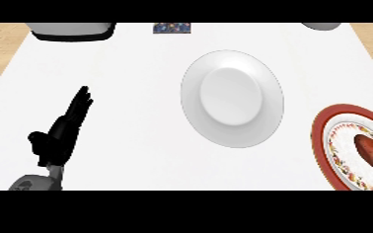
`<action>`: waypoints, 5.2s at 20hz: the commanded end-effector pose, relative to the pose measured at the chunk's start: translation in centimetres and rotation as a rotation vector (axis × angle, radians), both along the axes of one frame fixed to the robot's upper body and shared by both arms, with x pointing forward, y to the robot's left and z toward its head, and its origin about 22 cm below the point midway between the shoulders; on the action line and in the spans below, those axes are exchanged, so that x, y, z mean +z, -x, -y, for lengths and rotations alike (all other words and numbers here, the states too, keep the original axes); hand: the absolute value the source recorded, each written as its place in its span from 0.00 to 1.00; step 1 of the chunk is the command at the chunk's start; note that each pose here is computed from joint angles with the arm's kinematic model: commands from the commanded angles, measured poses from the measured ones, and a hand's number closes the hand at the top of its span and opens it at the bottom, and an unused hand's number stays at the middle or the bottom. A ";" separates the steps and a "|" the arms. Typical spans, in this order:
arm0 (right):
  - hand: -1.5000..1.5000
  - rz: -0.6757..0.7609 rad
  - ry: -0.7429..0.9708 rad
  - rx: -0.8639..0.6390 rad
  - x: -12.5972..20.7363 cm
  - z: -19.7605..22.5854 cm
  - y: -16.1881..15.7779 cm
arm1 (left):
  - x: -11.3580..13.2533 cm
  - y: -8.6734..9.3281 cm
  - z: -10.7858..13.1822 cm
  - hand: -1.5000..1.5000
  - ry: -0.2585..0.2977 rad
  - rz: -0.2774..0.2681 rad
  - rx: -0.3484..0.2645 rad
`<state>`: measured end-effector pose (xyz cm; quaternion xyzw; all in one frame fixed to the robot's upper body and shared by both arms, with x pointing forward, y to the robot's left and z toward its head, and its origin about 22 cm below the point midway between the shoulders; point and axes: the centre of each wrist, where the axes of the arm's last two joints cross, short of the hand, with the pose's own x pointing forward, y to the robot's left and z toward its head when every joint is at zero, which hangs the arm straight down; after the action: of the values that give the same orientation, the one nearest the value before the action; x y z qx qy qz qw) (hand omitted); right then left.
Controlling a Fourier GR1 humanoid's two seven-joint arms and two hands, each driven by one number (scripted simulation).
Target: Pick the sweet potato from the plate and place it in the plate
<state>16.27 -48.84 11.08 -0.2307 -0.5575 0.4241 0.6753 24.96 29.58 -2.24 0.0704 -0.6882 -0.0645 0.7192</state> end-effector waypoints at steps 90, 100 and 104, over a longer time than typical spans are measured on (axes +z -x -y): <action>1.00 0.525 -0.126 0.419 6.3 -23.9 -19.1 | -0.7 -0.7 -1.7 0.50 -0.002 0.008 0.000; 1.00 0.422 -0.298 0.285 -0.3 -31.6 -20.2 | 0.1 -0.7 0.7 0.50 0.000 0.021 -0.011; 0.00 0.390 -0.214 0.202 -2.0 -30.2 -22.4 | -0.6 0.1 -0.5 0.50 -0.005 -0.002 -0.017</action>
<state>37.28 -18.58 10.52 -0.1606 -0.7558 0.3886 0.5020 25.34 29.76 -2.26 0.0646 -0.6890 -0.0672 0.7187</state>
